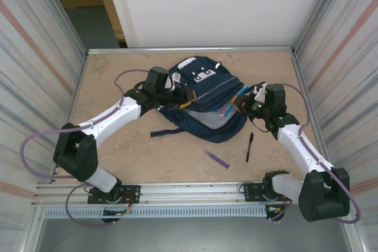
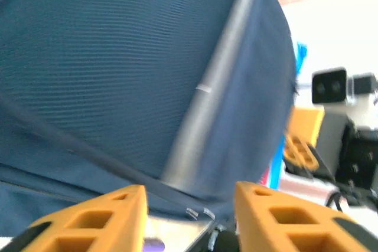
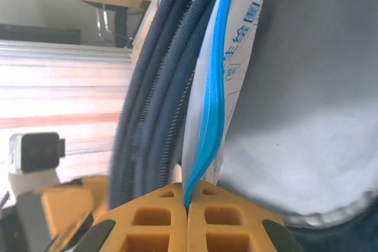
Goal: Pack books, pencil case, and school supplies into a backpack
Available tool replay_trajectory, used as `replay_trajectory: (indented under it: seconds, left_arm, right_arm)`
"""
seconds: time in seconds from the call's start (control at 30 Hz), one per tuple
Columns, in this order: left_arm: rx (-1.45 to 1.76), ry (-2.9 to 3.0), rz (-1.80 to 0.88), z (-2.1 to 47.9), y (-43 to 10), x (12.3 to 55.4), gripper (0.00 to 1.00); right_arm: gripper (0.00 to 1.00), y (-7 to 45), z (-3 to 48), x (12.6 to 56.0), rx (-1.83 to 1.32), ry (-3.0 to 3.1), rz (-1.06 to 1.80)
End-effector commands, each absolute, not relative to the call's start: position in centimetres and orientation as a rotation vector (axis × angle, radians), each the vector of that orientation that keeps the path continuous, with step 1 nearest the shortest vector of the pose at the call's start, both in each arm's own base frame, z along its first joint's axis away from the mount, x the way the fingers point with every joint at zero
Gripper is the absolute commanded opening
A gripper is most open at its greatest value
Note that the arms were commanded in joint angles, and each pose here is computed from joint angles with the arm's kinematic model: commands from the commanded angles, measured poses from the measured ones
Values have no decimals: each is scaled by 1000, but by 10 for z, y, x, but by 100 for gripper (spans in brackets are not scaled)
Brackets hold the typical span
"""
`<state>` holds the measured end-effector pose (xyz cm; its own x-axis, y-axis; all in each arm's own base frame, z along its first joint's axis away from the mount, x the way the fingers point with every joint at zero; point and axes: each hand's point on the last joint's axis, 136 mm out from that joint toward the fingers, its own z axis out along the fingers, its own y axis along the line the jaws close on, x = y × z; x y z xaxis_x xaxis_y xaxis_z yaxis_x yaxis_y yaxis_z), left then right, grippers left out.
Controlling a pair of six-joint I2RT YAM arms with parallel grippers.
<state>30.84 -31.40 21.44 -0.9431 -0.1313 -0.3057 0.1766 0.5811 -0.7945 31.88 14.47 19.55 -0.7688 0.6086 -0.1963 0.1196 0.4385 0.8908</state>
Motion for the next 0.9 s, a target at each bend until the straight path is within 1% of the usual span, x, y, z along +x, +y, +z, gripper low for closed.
replay_trajectory:
  seconds: [0.0, 0.03, 0.13, 0.2, 0.37, 0.5, 0.6, 0.87]
  left_arm:
    - [462, 2275, -1179, 250, -316, 294, 77]
    - [559, 2200, -1072, 252, -317, 294, 98]
    - [823, 1953, -868, 261, -326, 285, 99]
    - [1015, 1789, -787, 257, -337, 275, 99]
    - [1073, 1798, -528, 231, -341, 308, 99]
    - [1215, 1835, -512, 200, -356, 312, 99]
    - [1251, 1833, -522, 185, -360, 308, 99]
    - [1286, 1762, -575, 189, -363, 298, 99]
  right_arm:
    - [0, 147, 228, 333, 511, 2072, 1315]
    - [0, 148, 227, 334, 516, 2073, 1327]
    - [0, 156, 228, 338, 498, 2080, 1370]
    - [0, 161, 228, 340, 482, 2088, 1380]
    - [0, 173, 237, 339, 407, 2099, 1407]
    - [0, 176, 234, 339, 387, 2118, 1398]
    - [0, 178, 235, 337, 377, 2117, 1412]
    - [0, 186, 239, 338, 327, 2122, 1457]
